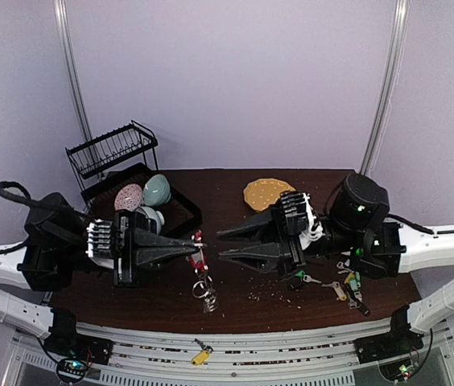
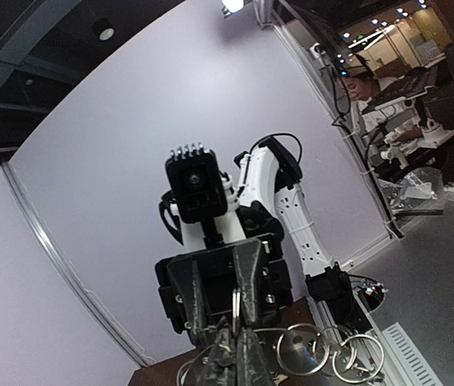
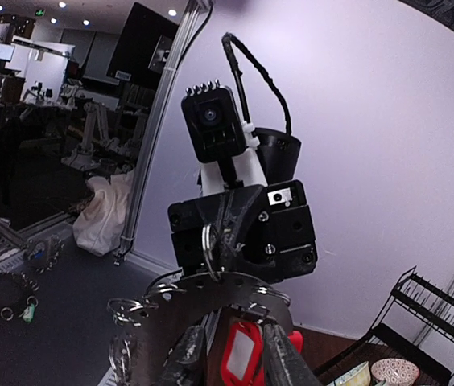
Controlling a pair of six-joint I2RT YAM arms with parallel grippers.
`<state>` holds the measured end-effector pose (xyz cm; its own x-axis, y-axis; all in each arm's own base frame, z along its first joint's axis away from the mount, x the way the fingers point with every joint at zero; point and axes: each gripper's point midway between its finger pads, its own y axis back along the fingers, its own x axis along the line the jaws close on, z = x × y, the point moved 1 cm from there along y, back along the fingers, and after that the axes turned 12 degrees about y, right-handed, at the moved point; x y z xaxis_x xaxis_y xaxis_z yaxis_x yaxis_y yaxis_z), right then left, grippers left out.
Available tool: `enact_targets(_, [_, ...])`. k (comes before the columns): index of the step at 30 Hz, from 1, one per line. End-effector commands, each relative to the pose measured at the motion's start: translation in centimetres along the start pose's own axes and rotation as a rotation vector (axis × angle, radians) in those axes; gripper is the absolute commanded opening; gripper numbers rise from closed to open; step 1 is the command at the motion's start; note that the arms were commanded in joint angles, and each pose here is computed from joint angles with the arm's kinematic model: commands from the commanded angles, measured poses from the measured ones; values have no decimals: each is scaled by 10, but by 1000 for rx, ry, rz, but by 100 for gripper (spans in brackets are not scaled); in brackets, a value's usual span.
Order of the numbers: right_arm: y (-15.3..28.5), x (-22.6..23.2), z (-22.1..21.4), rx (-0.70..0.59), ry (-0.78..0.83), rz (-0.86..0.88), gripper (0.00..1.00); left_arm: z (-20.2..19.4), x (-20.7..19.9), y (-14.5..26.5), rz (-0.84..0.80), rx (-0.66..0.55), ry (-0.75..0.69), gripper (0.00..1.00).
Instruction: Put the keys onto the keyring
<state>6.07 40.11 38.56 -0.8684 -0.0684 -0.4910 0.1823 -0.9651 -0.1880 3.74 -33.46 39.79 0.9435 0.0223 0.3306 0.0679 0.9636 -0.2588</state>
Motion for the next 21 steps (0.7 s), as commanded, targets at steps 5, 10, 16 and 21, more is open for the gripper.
enact_targets(5, [8, 18, 22, 120, 102, 210, 32, 11, -23, -5, -194, 60, -102, 0])
enact_targets(10, [20, 20, 14, 161, 163, 165, 34, 21, -34, 1, -260, 18, -138, 0])
enact_targets(16, [24, 7, -8, 251, 122, 51, 35, 39, -34, 4, -281, 1, -115, 0])
enact_targets(21, [32, -17, -71, 466, -100, -159, 35, 30, -13, 11, -117, 58, -11, 0])
